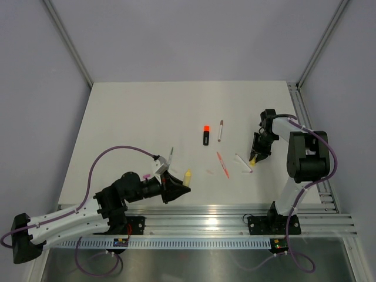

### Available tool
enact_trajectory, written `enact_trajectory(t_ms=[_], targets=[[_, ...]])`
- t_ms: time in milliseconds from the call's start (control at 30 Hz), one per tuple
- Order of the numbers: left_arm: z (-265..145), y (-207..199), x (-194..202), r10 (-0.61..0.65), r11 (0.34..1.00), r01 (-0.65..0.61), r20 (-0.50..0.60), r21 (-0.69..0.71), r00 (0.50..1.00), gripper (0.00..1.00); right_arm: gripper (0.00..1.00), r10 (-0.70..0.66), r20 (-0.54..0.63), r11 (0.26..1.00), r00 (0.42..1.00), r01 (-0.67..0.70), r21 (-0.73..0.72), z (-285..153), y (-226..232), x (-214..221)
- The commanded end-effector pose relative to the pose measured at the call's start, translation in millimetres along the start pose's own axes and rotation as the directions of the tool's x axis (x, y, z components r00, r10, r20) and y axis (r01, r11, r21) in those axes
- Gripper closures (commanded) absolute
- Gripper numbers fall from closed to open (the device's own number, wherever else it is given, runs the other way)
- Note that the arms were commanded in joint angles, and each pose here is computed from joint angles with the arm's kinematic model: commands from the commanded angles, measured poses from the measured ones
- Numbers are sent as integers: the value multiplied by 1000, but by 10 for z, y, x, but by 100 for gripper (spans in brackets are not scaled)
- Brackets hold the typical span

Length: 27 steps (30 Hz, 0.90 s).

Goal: Insert the pens into the pen caps
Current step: Insert the pen cap onto the pen.

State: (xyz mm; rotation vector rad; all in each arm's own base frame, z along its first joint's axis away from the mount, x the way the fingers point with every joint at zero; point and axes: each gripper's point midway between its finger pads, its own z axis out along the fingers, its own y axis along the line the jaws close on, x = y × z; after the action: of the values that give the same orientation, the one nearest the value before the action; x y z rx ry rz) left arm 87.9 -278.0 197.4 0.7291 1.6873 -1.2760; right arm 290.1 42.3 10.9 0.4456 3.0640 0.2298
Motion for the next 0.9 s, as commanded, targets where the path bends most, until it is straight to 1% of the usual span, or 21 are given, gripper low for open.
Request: enact_trajectory(t_ms=[0,100,133,167,233,333,500,667,867], targets=[[28,-46,-171,31,999,-33,73,19,997,100,68,35,95,999,995,-36,9,-101,19,-267],[30,-44,-168,30,999,-31,71,19,997,100,68,49,111,999,993,-50,11,-129,22,-279],[30,-41,-165,30,999,-31,71,19,997,100,66,58,110,998,992,-60,10,-122,18,-265],[30,-40,-157,29,999,-31,69,20,997,100,62,59,112,998,992,-61,8,-105,16,-246],[31,-45,-155,28,999,-30,70,22,997,100,59,66,122,998,990,-67,3,-93,16,-242],[42,-40,-147,27,999,-29,65,21,998,100,55,70,98,997,993,-71,8,-14,-9,-172],[55,-35,-135,27,999,-28,59,20,998,100,54,82,98,996,992,-83,7,2,-22,-140],[54,-45,-143,27,999,-29,62,25,998,100,57,102,103,994,989,-104,14,10,-46,-86],[55,-50,-132,27,999,-29,59,28,998,100,56,115,130,993,985,-118,19,-9,-56,-124]])
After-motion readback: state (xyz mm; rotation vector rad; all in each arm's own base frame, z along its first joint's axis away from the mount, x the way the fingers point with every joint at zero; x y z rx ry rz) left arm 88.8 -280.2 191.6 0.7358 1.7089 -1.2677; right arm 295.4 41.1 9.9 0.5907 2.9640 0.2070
